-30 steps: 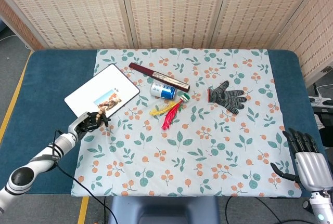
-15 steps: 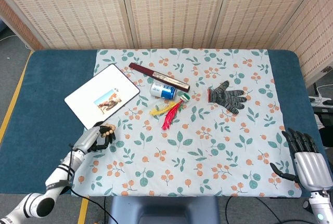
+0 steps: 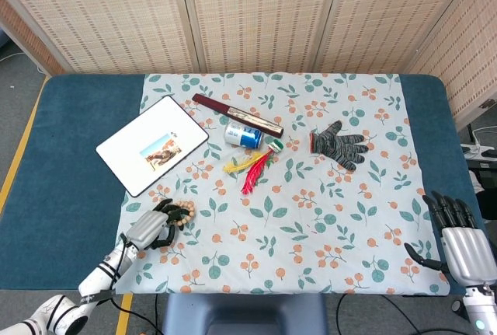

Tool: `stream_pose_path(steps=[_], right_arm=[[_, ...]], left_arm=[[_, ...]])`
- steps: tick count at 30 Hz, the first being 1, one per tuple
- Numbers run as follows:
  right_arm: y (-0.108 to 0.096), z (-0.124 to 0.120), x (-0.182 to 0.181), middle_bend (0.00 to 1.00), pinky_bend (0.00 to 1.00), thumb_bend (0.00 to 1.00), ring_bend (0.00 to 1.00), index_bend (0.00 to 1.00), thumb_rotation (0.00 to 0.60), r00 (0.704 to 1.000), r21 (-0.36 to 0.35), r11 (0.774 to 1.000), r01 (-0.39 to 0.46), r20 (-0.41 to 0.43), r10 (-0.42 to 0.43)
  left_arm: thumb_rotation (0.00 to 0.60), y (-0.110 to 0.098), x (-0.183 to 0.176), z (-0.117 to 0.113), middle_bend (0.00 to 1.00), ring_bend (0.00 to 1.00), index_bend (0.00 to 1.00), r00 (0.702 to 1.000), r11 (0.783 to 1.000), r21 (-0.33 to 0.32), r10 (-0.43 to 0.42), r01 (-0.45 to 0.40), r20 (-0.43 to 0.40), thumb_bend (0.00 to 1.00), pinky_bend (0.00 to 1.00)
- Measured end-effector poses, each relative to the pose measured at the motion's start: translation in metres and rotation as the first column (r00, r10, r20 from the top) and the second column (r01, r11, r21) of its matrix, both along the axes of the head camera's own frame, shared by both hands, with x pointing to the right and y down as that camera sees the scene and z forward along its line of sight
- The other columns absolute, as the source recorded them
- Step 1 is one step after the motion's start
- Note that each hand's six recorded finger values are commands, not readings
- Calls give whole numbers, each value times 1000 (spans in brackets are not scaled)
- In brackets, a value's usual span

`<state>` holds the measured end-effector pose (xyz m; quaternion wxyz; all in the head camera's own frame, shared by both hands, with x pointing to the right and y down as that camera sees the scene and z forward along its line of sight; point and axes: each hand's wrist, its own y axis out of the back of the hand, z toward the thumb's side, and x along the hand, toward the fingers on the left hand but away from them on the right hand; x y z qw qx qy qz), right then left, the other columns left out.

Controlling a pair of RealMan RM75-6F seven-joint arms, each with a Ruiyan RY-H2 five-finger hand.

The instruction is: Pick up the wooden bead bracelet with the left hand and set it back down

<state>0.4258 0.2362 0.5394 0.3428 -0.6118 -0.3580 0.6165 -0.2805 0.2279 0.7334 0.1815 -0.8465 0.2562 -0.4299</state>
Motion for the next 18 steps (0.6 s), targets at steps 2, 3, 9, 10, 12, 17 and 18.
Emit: stream_pose_path(steps=[2, 3, 9, 10, 12, 17, 18], right_arm=[[0, 0, 0, 0, 0, 197, 0, 0, 310, 1000, 0, 1000, 0, -1, 0], [0, 0, 0, 0, 0, 197, 0, 0, 311, 1000, 0, 1000, 0, -1, 0], [0, 1, 0, 0, 0, 197, 0, 0, 311, 1000, 0, 1000, 0, -4, 0], [0, 1, 0, 0, 0, 197, 0, 0, 311, 1000, 0, 1000, -1, -4, 1], [0, 0, 0, 0, 0, 197, 0, 0, 311, 1000, 2, 1000, -1, -4, 1], [-1, 0, 1, 0, 0, 198, 0, 0, 311, 1000, 6, 1000, 1, -8, -1], [-1, 0, 1, 0, 0, 198, 0, 0, 311, 1000, 8, 1000, 1, -10, -1]], left_arm=[[600, 0, 2, -2, 198, 67, 35, 1000, 1000, 15, 4, -4, -10, 553, 0], [600, -1, 3, -3, 194, 66, 32, 1000, 1000, 21, 5, -5, -14, 542, 0], [600, -8, 4, -13, 191, 66, 55, 999, 997, 74, 6, -3, -34, 483, 0], [600, -10, 3, -17, 191, 69, 65, 999, 996, 94, 11, -8, -36, 483, 0], [600, -15, 2, -26, 192, 77, 72, 999, 990, 142, 27, -22, -33, 483, 0], [582, -24, -6, -55, 114, 25, 65, 999, 969, 249, 11, 1, -48, 486, 0], [576, -25, -10, -62, 83, 12, 62, 999, 964, 267, 3, 11, -51, 486, 0]])
